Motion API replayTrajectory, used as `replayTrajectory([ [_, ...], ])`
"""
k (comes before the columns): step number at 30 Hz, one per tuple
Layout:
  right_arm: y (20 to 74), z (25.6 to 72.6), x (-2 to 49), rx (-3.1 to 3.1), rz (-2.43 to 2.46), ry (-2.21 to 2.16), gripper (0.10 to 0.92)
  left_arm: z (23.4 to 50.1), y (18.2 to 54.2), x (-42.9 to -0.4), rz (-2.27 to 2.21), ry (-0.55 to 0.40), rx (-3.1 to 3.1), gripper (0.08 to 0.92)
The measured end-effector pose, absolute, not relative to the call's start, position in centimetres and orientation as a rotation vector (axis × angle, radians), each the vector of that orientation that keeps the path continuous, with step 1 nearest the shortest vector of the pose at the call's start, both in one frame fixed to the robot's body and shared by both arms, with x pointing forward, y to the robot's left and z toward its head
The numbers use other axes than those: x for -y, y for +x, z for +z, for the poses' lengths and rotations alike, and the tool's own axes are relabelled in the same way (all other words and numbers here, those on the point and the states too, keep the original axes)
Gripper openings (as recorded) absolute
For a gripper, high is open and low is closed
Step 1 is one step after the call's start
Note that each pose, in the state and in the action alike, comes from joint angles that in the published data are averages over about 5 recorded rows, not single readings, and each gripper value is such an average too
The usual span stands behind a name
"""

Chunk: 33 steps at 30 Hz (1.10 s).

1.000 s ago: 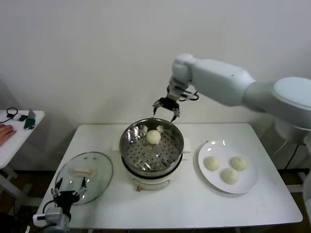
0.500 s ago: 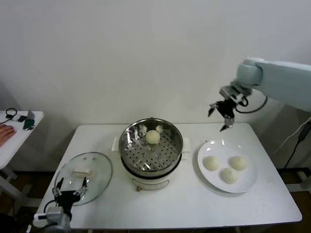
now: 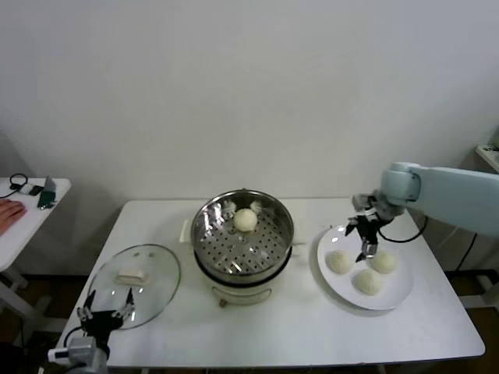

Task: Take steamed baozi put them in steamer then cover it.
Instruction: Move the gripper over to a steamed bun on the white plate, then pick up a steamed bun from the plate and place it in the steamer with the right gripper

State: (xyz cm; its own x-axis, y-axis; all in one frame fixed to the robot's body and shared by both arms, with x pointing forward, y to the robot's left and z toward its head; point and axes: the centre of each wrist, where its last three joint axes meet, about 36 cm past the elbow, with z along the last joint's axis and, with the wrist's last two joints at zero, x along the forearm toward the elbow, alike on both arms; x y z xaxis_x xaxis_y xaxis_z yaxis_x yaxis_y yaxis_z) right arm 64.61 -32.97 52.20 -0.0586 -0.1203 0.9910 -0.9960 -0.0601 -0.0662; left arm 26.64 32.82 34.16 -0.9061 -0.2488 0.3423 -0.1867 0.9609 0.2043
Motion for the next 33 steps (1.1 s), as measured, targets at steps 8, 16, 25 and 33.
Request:
replayTrajectory([
  [8,65.2,48.8,31.7,1.303,1.25,1.268,0.823,34.2,26.3,-33.1,-0.232,0.327,2.737,0.823],
  [16,65.7,47.0,31.2,1.306,1.255,1.231,0.791,34.3,26.3,-33.3,-0.236,0.328,2.738,0.823],
  [25,65.8,46.2,31.0,1.304,1.249,1.226,0.627,34.6,26.4,-33.3,-0.239,0.326,2.745,0.823],
  [33,66.1,47.6,31.5,1.295,1.249,1.24,0.603,35.0,26.4,-33.3,-0.237,0.328,2.752,0.823],
])
